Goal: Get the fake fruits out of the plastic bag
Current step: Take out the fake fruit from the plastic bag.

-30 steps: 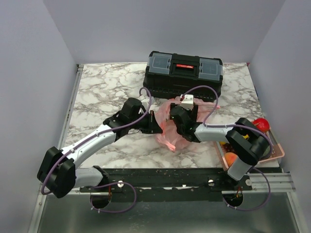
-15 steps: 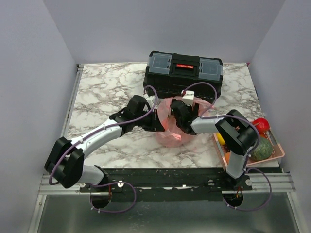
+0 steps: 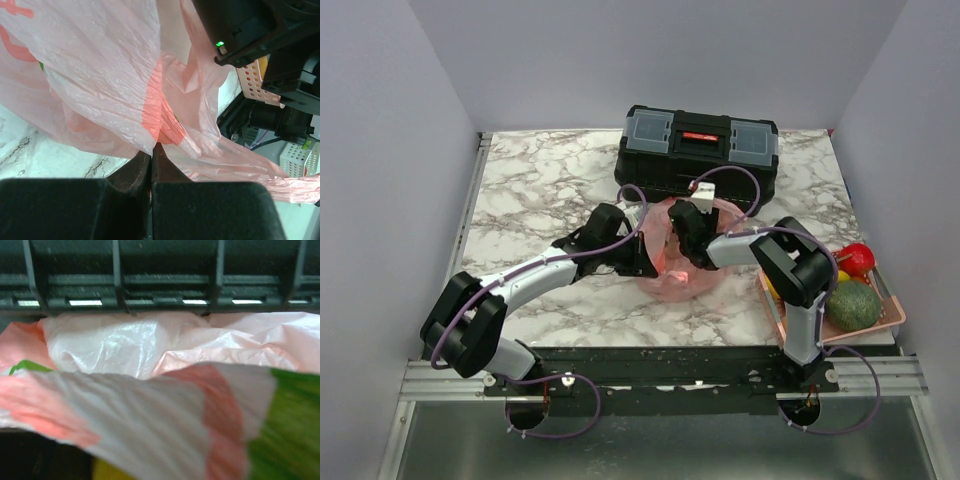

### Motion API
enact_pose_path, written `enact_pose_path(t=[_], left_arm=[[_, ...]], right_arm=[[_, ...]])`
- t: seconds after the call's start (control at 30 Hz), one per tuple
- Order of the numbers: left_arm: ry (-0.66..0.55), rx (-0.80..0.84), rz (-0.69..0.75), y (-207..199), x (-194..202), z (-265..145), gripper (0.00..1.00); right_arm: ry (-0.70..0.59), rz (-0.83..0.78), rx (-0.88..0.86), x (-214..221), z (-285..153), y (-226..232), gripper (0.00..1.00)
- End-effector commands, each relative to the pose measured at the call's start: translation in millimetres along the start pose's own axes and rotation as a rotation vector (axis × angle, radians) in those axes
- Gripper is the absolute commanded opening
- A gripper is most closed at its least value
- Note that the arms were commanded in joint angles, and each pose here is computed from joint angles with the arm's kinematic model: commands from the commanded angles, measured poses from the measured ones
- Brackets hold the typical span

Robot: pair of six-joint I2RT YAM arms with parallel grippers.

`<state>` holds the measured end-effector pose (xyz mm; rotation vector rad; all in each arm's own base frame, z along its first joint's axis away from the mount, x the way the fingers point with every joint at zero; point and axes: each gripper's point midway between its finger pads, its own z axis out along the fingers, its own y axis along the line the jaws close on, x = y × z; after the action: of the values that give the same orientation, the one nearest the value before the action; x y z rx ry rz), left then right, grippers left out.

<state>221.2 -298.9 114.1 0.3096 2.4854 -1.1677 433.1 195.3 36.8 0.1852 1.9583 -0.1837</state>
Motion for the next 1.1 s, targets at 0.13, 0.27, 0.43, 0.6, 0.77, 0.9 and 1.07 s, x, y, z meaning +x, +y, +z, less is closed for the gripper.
enact_pose_path(t=[0.13, 0.27, 0.43, 0.6, 0.77, 0.9, 1.07], left_arm=[[0.026, -0.075, 0.003, 18, 13, -1, 0.00], [0.019, -0.100, -0.006, 24, 16, -2, 0.00], [0.026, -0.119, -0.002, 29, 18, -2, 0.00], [0.034, -0.100, -0.017, 27, 23, -2, 0.00], [0.037, -0.085, -0.027, 24, 27, -3, 0.00], [0.026, -0.100, -0.018, 27, 27, -6, 0.00], [0.015, -0.122, 0.000, 29, 25, -9, 0.00]], right_arm=[[0.032, 0.053, -0.209, -16, -39, 3, 0.32], [0.085, 0.081, -0.339, -14, -69, 4, 0.26], [0.182, 0.068, -0.522, -7, -102, 19, 0.24], [0.266, 0.124, -0.740, -8, -141, 43, 0.24], [0.335, 0.183, -0.963, -24, -187, 63, 0.22], [0.333, 0.208, -1.063, -48, -219, 60, 0.19], [0.271, 0.226, -1.138, -87, -258, 42, 0.15]])
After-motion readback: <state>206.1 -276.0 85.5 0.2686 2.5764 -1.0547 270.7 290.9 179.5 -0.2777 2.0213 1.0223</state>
